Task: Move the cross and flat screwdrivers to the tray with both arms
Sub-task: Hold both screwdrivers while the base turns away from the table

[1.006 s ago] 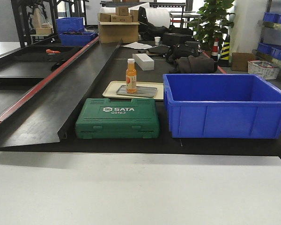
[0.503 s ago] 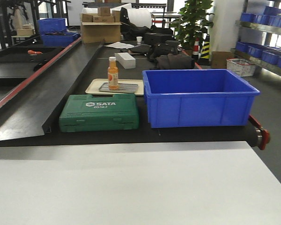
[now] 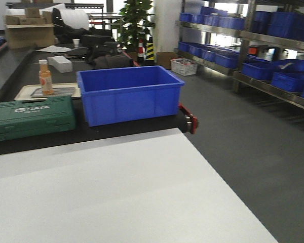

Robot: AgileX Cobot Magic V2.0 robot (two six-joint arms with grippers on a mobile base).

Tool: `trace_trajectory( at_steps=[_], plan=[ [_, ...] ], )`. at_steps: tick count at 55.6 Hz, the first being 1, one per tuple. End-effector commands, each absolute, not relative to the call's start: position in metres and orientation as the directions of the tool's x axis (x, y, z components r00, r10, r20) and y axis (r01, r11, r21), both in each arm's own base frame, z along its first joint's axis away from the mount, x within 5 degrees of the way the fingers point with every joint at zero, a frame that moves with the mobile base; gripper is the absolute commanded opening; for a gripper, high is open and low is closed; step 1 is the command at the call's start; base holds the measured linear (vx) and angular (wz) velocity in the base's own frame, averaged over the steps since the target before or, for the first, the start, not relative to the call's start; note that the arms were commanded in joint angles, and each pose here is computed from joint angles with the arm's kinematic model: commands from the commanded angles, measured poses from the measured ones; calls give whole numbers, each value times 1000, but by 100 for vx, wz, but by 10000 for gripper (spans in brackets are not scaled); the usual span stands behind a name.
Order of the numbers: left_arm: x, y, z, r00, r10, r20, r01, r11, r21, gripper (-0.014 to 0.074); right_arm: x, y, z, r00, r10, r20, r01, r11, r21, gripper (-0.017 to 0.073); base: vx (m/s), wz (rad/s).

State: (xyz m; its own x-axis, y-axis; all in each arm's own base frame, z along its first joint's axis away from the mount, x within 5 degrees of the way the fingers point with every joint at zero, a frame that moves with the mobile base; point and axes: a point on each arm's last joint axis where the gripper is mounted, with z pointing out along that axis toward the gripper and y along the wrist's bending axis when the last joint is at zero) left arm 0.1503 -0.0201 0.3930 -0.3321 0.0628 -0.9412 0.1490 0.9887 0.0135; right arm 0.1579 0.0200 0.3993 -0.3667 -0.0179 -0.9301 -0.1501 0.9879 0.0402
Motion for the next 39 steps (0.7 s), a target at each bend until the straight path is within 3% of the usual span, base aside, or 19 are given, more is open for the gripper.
trace_trajectory(
  at_steps=[1,39],
  plan=[
    [150,-21,411,-213,28,-977,147,989,-3,0,157,19,418,-248,-5,-969,-144,989,32,0,-24,-61],
    [150,-21,411,-215,29,-976,147,989,-2,0,156,19,418,-245,-4,-970,-144,989,32,0,-13,-76]
  ],
)
